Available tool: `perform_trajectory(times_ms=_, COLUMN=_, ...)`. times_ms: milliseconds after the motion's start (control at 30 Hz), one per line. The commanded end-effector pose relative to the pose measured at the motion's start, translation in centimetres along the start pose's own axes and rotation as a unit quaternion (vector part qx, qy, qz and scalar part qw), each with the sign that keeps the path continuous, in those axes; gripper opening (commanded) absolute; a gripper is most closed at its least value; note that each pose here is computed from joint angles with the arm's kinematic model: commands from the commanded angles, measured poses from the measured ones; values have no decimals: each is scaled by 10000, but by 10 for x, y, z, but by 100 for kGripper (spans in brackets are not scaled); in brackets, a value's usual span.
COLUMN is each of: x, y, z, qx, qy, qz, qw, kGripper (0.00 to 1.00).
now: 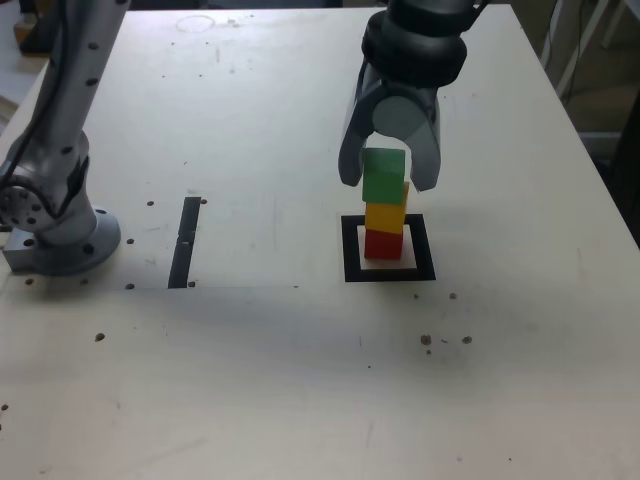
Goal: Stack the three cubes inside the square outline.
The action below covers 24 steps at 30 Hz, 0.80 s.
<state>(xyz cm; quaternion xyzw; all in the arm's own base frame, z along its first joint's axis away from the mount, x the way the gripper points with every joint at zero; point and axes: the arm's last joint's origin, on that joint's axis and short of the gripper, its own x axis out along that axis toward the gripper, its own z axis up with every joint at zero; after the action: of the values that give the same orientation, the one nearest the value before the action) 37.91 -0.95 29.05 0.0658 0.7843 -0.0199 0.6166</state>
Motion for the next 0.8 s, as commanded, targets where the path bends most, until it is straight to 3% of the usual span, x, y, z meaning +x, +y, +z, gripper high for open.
perform_trajectory(times_ms=0, x=1, y=1, z=-1, qx=2, qy=39, qz=-8, qw=10000, kGripper=85)
perform_trajectory(times_ms=133, x=-1, y=1, z=-3, qx=0, qy=16, qz=11, qw=10000, kGripper=97)
perform_trajectory(times_ms=333, x=-20, y=1, z=-23, qx=-14, qy=-163, qz=103, qw=9998, kGripper=99)
perform_trajectory(times_ms=633, x=-71, y=-4, z=-103, qx=96, qy=-973, qz=140, qw=9951, kGripper=99)
perform_trajectory(times_ms=767, x=-78, y=-7, z=-148, qx=140, qy=-1211, qz=144, qw=9924, kGripper=99)
